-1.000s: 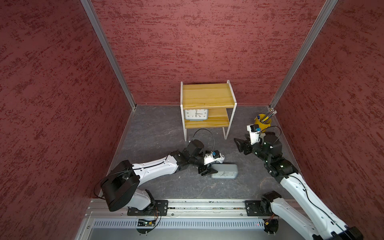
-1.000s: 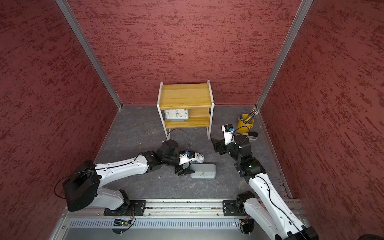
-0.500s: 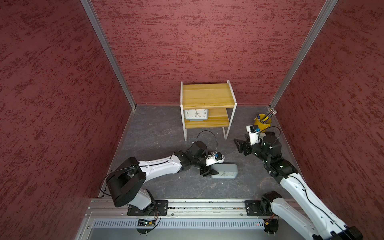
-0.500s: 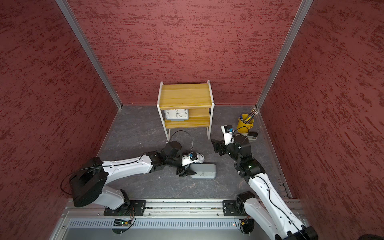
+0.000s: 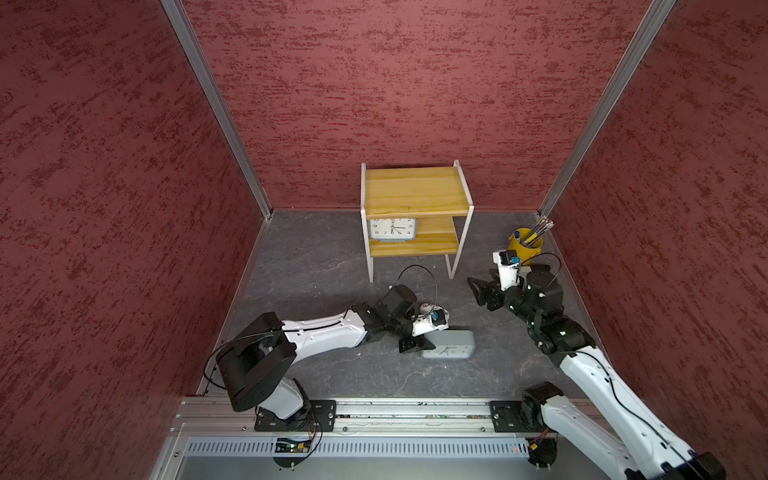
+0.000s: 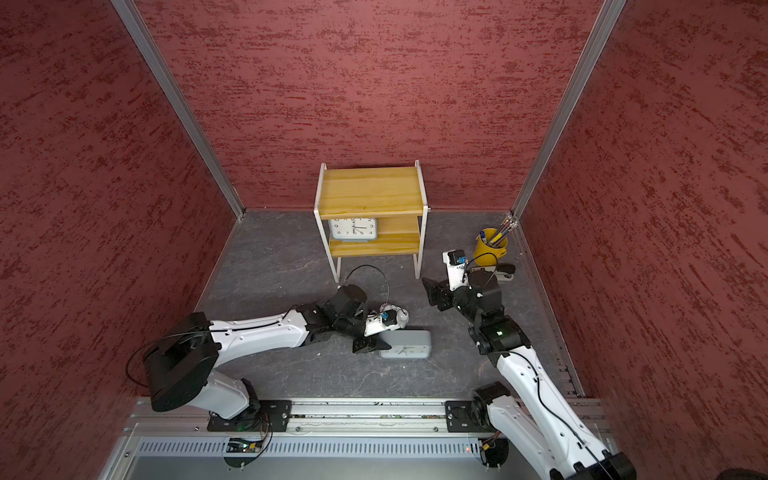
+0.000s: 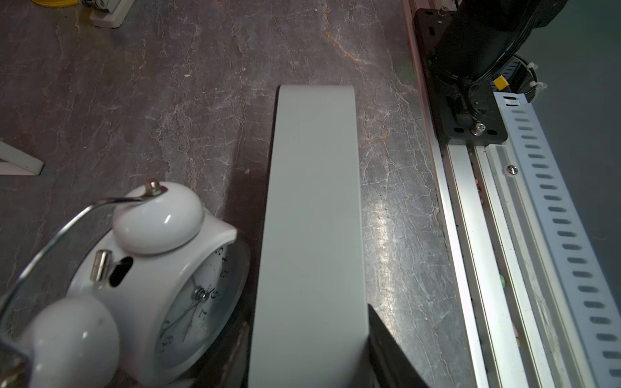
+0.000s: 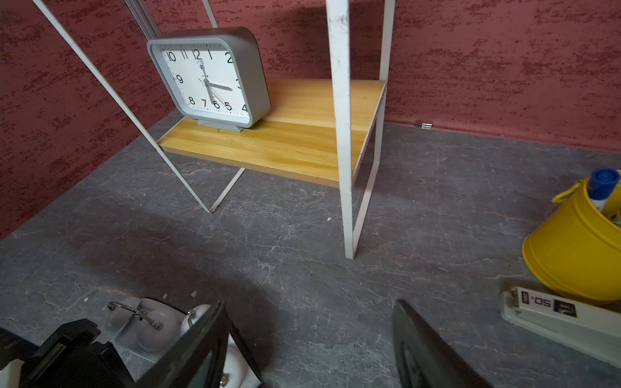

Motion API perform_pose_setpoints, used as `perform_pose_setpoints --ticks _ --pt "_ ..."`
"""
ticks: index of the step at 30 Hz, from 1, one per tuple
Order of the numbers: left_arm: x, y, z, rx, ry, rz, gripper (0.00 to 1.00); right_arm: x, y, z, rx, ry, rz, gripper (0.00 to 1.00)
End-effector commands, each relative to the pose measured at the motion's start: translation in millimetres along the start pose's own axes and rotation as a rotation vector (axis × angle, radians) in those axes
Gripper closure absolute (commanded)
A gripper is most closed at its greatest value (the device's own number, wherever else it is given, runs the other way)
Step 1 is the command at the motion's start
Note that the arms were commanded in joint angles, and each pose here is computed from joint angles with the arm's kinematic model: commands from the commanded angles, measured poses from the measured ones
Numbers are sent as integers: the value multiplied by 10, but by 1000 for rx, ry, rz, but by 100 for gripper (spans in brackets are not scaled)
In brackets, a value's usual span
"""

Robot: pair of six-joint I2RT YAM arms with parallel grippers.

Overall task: Place the alarm clocks on the shelf by style
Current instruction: Pick up the alarm from the center of the board.

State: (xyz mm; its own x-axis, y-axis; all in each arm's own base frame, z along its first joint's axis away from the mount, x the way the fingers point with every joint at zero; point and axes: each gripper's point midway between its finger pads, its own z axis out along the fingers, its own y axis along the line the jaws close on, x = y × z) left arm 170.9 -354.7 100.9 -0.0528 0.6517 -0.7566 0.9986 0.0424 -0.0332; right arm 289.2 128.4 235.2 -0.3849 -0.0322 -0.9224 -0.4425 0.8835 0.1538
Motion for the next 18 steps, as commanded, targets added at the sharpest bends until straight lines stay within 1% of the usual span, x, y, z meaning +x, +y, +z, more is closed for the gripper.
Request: perform_pose_setpoints --ticks 1,4,7,10,14,18 --pt "-424 46 -301 -44 -115 48 63 -158 78 -37 -35 -54 -35 22" --pt "-593 191 -621 -100 -166 -3 63 -298 122 -52 -52 -54 -61 21" --pt "-672 386 -987 -163 -202 -73 64 -493 261 -47 -127 -76 -107 18" --pt "-728 508 -1344 -194 -237 -118 64 -655 458 -10 -249 -78 -144 18" --pt "-735 633 -1759 -229 -231 -178 64 -864 769 -65 -437 -107 -197 18" --pt "-752 684 -2029 -233 -229 -208 64 -915 986 -133 -585 -99 -238 18"
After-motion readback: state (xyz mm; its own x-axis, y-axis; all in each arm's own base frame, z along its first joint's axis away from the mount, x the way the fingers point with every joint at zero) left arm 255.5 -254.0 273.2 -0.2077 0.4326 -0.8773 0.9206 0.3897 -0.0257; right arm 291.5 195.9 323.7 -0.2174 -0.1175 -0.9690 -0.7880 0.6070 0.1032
